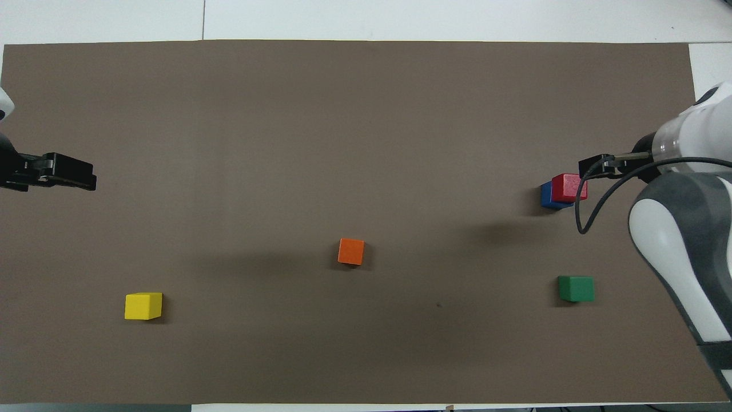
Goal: Transfer red block to right arm and stack on blue block
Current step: 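Open the right gripper and withdraw it from the stacked cubes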
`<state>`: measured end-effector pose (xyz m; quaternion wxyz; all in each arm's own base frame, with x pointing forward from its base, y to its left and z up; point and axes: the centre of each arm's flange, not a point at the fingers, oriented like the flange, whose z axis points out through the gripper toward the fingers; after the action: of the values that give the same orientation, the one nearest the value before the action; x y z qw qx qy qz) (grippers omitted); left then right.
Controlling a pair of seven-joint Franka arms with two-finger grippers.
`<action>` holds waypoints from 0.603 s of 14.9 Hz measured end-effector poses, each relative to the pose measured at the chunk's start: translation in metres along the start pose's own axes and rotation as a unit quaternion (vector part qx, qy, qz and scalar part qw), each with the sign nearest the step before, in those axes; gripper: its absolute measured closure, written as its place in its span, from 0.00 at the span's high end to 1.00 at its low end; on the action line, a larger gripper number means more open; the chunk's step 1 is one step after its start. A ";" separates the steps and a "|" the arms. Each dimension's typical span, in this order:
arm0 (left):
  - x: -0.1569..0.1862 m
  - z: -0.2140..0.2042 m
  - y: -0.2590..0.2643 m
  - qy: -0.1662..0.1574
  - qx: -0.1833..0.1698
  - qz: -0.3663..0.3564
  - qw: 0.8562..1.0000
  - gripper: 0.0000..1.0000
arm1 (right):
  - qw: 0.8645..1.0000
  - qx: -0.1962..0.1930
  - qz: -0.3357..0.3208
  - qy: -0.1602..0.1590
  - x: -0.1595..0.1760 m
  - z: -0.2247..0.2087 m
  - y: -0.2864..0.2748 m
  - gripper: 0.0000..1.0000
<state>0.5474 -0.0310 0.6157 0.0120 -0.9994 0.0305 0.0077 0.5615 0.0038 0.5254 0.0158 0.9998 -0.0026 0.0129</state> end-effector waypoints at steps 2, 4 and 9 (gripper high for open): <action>0.000 0.000 0.000 0.000 0.000 0.000 1.000 1.00 | 1.000 0.002 -0.010 -0.019 -0.009 -0.029 0.002 1.00; 0.000 0.001 0.000 -0.001 0.000 0.000 1.000 1.00 | 0.998 0.003 -0.020 -0.054 -0.019 -0.048 0.010 1.00; 0.000 0.001 0.000 -0.001 0.000 0.000 1.000 1.00 | 0.998 0.009 -0.013 -0.065 -0.024 -0.070 0.038 1.00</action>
<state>0.5473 -0.0309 0.6151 0.0120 -0.9994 0.0305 0.0084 0.5350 -0.0323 0.5956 0.0072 0.9986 0.0094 -0.0522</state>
